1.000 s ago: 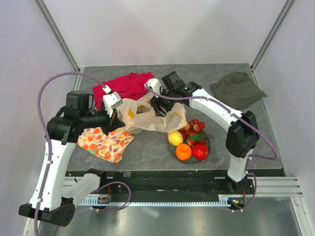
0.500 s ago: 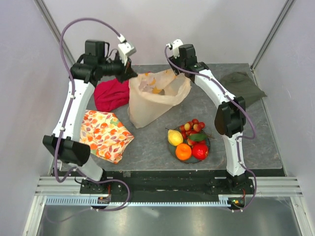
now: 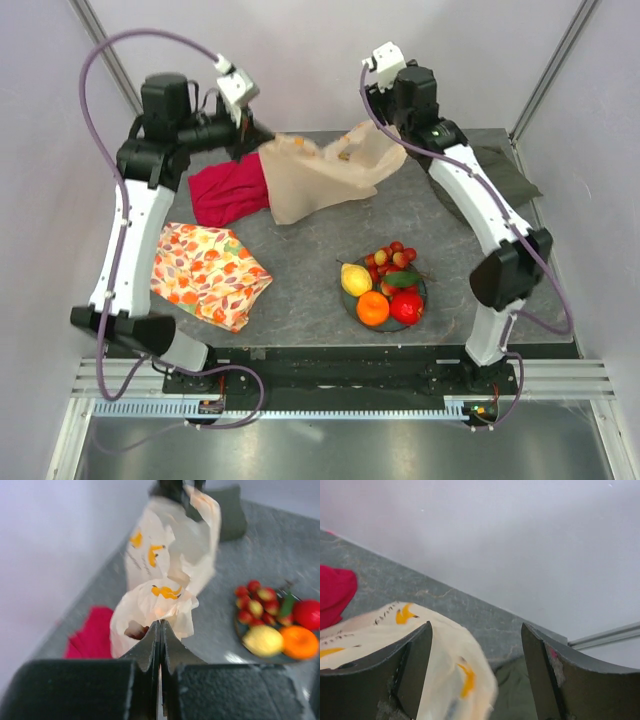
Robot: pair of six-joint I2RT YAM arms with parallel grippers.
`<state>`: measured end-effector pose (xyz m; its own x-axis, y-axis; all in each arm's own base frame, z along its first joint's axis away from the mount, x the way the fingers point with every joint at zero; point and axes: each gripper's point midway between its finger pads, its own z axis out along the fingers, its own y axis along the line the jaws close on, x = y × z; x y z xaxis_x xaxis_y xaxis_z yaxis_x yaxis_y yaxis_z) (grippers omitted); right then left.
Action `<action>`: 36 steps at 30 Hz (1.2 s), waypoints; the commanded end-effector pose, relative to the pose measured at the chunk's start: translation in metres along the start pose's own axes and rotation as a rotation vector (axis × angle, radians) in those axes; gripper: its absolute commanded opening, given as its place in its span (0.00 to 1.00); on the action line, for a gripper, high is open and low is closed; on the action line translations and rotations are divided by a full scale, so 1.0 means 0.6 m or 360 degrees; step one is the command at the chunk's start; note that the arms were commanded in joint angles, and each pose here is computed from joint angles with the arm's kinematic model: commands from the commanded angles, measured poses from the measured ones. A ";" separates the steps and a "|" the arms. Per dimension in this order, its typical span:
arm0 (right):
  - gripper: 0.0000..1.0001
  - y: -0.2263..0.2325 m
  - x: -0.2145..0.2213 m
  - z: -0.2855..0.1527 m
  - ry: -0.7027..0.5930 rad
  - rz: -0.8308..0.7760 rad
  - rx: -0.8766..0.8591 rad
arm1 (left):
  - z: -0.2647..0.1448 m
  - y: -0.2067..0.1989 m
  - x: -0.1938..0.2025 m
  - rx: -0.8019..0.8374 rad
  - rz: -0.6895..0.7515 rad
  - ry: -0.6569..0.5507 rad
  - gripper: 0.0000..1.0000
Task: Take the fake fruits out of the plastic bag
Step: Adjust the plastic bag at the center of the board.
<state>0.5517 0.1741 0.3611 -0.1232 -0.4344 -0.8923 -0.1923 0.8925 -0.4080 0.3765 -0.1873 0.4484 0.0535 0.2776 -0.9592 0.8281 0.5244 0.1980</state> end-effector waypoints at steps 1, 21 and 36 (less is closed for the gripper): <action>0.79 0.037 0.064 -0.093 0.0159 0.0017 -0.0252 | -0.065 -0.119 0.106 0.0132 -0.0189 0.0196 0.02; 0.31 0.353 0.096 -0.333 -0.0079 -0.0209 -0.1685 | -0.083 -0.163 0.250 -0.0096 -0.0879 0.0394 0.02; 0.21 0.359 0.121 -0.126 0.0114 -0.0230 -0.1021 | -0.095 -0.211 0.188 0.0204 -0.0880 0.0276 0.02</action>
<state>0.3828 0.3183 0.1919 -0.1493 -0.6189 -0.7712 -0.8502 0.4786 -0.2195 0.2579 -0.1724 0.3197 -0.4942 0.1283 -0.8598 0.7435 0.5749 -0.3416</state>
